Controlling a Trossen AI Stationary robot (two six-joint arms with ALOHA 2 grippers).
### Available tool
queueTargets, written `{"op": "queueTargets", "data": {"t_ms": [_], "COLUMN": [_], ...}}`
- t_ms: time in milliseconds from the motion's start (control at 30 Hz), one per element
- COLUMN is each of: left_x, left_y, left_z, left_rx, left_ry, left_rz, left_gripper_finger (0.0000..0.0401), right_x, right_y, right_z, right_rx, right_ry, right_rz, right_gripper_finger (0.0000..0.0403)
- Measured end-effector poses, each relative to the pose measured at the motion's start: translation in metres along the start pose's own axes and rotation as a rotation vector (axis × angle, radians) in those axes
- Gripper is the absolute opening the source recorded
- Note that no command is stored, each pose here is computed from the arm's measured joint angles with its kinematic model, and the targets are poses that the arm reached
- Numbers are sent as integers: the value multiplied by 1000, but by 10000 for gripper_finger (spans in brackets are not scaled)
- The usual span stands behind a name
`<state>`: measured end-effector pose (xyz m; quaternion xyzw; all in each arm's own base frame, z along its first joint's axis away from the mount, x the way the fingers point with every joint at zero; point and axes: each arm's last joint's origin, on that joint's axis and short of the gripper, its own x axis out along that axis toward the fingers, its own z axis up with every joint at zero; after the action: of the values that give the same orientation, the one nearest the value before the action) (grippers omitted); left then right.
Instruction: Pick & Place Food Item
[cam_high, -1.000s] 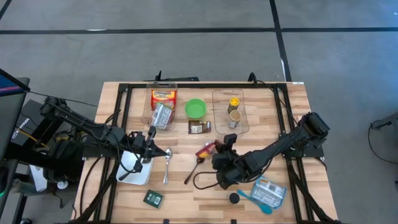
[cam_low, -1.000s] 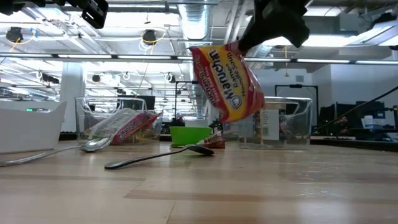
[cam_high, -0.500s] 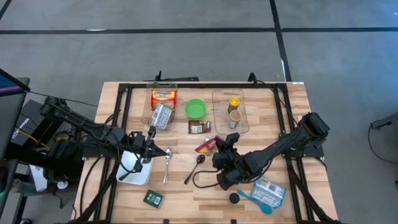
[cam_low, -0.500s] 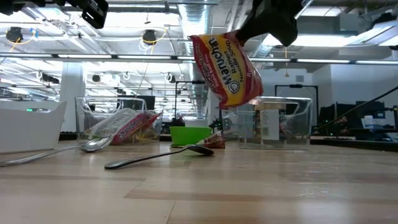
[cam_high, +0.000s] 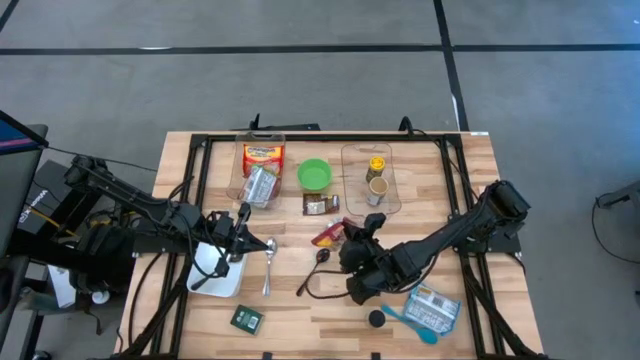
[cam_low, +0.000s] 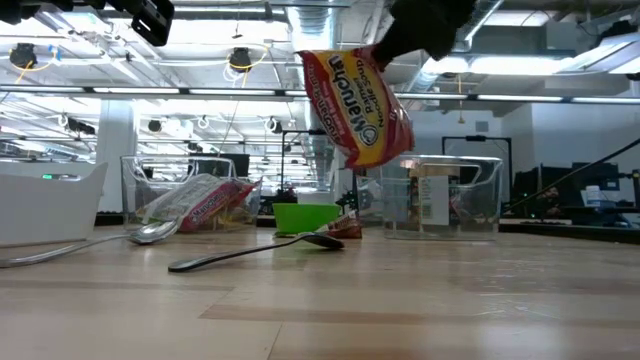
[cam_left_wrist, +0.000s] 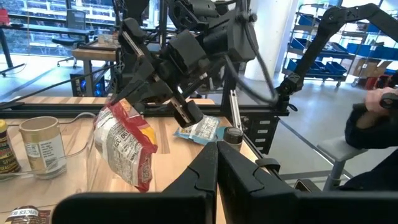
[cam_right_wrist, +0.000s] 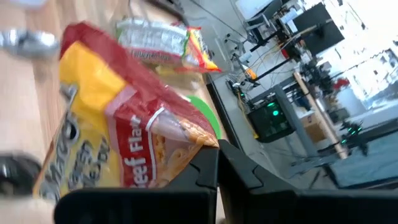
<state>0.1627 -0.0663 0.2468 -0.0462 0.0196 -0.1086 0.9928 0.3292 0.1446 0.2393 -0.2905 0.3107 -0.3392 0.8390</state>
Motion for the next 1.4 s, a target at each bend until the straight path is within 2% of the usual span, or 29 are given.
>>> {"op": "queueTargets", "data": {"t_ms": [100,500,600,833,1033,1400], "left_x": [0,0,0,-1,3,28], "left_y": [1,1,2,7,12,21], "left_z": [0,0,0,3,1,-13], "left_rx": [0,0,1,20,23,30], "left_ry": [-3,-4,-8,-41,-34,-9], "left_rz": [27,41,78,240,276,337], "left_gripper_finger": [0,0,0,0,0,0], "right_x": [9,40,41,37,45,47], "right_y": [-2,-16,-18,-27,-29,-30], "right_z": [7,21,25,43,45,44], "right_rx": [53,53,75,163,180,174], "right_ry": [-11,-17,-23,-62,-58,-50], "right_rz": [-10,-62,-63,-33,23,38], "right_gripper_finger": [0,0,0,0,0,0]}}
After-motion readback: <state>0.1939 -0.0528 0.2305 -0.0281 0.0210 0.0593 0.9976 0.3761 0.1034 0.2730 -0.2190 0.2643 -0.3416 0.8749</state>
